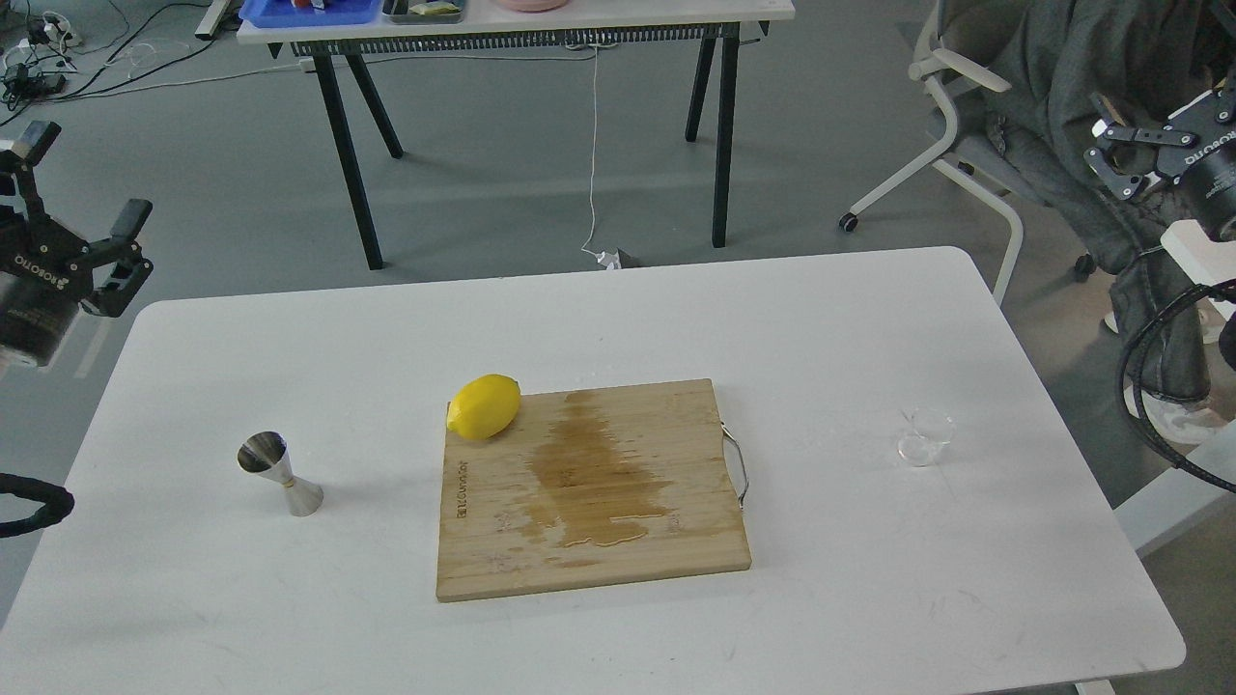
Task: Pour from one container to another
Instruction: 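Lower the left hand from its raised pose toward the steel jigger, then close the left hand around the steel jigger on the table, then lift the jigger with the left hand and carry it onto the cutting board, then lower the jigger upright onto the board beside the lemon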
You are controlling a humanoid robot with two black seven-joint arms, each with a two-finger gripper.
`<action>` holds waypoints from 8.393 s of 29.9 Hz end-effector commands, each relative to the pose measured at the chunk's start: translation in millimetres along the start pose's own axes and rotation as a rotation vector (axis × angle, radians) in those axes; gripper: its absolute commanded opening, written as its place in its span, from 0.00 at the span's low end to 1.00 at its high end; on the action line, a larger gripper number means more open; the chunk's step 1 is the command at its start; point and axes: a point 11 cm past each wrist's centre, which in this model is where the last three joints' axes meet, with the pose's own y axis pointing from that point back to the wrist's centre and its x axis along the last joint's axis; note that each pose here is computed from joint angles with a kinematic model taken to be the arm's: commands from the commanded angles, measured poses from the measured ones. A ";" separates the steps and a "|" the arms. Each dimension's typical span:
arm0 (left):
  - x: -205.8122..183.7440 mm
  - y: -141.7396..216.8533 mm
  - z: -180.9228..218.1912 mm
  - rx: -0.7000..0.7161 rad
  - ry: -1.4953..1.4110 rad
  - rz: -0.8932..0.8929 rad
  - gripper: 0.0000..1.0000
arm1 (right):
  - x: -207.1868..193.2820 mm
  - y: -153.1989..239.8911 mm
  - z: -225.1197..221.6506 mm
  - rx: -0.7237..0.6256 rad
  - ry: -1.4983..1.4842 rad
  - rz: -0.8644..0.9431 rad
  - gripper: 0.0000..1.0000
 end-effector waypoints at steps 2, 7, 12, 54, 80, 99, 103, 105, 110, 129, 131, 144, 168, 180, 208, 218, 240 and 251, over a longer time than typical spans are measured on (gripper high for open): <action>0.8 -0.1 2.0 -0.007 0.004 0.004 1.00 | 0.7 0.5 0.4 -0.003 0.002 0.002 0.99; 0.3 -3.3 5.6 -0.017 0.003 0.001 0.99 | 1.4 0.9 -3.5 0.003 0.007 0.004 0.99; 4.4 -7.0 11.8 -0.052 0.038 0.027 1.00 | 0.8 0.6 -5.2 0.009 0.005 0.002 0.99; -30.0 119.6 -51.4 0.155 -1.377 -0.098 0.99 | 4.7 6.4 -7.2 0.038 -0.022 0.012 0.99; -43.5 203.0 -166.7 0.455 -1.302 -0.197 0.96 | 4.6 6.9 2.3 0.026 -0.035 0.012 0.99; -73.1 185.1 -198.9 0.441 -1.247 -0.218 0.97 | 4.2 6.5 2.4 0.025 -0.034 0.011 0.99; -74.0 180.2 -203.1 0.443 -1.248 -0.219 0.97 | 4.2 6.5 1.9 0.027 -0.035 0.011 0.99; -74.5 176.8 -205.7 0.444 -1.247 -0.214 0.97 | 4.2 6.5 1.9 0.027 -0.035 0.011 0.99; -74.1 172.7 -211.6 0.456 -1.261 -0.238 0.97 | 3.7 6.2 1.7 0.027 -0.035 0.009 0.99; -63.1 153.9 -212.0 0.462 -1.294 -0.216 0.97 | 3.7 6.3 2.4 0.025 -0.034 0.009 0.99; -60.8 154.3 -212.1 0.468 -1.298 -0.214 0.97 | 3.7 6.4 3.5 0.021 -0.034 0.009 0.99; -67.9 137.9 -219.2 0.460 -1.288 -0.198 0.96 | 3.7 6.6 3.9 0.019 -0.034 0.009 0.99; -64.2 128.5 -234.5 0.520 -1.323 -0.217 0.68 | 4.2 6.8 3.7 0.021 -0.034 0.011 0.99; -61.6 125.3 -233.5 0.523 -1.325 -0.205 0.09 | 5.4 8.1 4.9 0.018 -0.034 0.014 0.99; -208.9 -55.4 -147.6 -0.078 -1.301 -0.357 0.08 | 31.6 14.9 45.8 -0.020 -0.099 0.113 0.99; -266.7 -27.5 -188.7 -0.071 -1.222 -0.488 0.08 | 35.9 17.8 49.1 -0.029 -0.097 0.127 0.99; -274.6 19.3 -245.1 0.050 -1.284 -0.626 0.08 | 33.6 16.4 48.8 -0.028 -0.098 0.120 0.99; -286.0 18.2 -240.6 0.018 -1.259 -0.629 0.18 | 33.5 16.4 50.2 -0.030 -0.099 0.121 0.99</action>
